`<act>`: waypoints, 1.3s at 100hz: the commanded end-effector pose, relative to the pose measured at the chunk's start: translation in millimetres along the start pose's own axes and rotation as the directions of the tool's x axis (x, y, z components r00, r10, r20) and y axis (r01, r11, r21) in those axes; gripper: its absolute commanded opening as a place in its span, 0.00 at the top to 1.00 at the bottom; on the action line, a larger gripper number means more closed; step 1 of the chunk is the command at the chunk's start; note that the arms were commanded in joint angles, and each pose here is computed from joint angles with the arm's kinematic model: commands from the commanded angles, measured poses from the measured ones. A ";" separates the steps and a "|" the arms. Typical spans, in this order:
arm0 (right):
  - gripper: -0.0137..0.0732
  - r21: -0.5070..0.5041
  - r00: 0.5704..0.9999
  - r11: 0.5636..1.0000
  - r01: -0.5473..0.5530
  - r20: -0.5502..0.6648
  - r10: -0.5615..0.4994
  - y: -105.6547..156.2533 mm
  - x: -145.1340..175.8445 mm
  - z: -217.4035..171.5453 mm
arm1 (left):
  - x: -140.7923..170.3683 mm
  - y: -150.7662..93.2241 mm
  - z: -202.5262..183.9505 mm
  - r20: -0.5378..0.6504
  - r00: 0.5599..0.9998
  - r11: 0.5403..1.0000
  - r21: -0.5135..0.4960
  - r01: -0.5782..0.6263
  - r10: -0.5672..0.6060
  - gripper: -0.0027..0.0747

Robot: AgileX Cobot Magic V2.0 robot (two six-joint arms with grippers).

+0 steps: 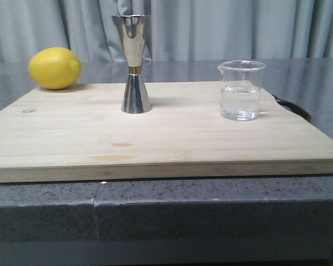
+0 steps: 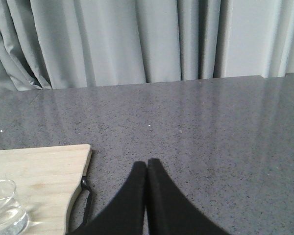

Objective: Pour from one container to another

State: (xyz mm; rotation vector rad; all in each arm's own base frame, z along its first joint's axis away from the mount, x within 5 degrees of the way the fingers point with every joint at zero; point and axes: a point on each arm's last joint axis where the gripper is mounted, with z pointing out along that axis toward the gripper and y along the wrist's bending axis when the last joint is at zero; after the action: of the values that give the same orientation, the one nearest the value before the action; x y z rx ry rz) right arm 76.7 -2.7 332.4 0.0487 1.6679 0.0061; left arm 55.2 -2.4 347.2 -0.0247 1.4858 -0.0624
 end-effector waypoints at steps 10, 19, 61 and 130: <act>0.89 -0.002 0.997 1.000 0.025 0.067 -0.025 1.1 -16.7 5.0 | -18.7 0.4 4.8 0.101 0.995 1.000 -0.009 0.002 -0.001 0.99; 0.89 -0.002 0.997 1.000 0.025 0.067 -0.025 1.1 -16.7 5.0 | -17.3 0.4 5.2 0.096 0.995 1.000 -0.009 0.002 -0.001 0.99; 0.86 -0.002 0.998 1.000 0.008 0.055 -0.007 0.9 -15.6 5.1 | -16.0 0.4 5.3 0.083 0.997 1.000 -0.009 0.008 -0.007 0.98; 0.07 -0.003 0.998 1.000 0.005 0.059 -0.005 1.0 -15.9 5.1 | -19.5 2.1 5.4 0.121 0.993 0.999 -0.036 0.015 -0.011 0.17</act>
State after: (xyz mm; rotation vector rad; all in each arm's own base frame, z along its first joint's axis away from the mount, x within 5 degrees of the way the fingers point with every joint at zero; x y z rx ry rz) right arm 82.2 -2.8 330.2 0.0574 1.7064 0.0073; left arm 59.4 -0.1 350.5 -0.0523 1.4662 -0.0373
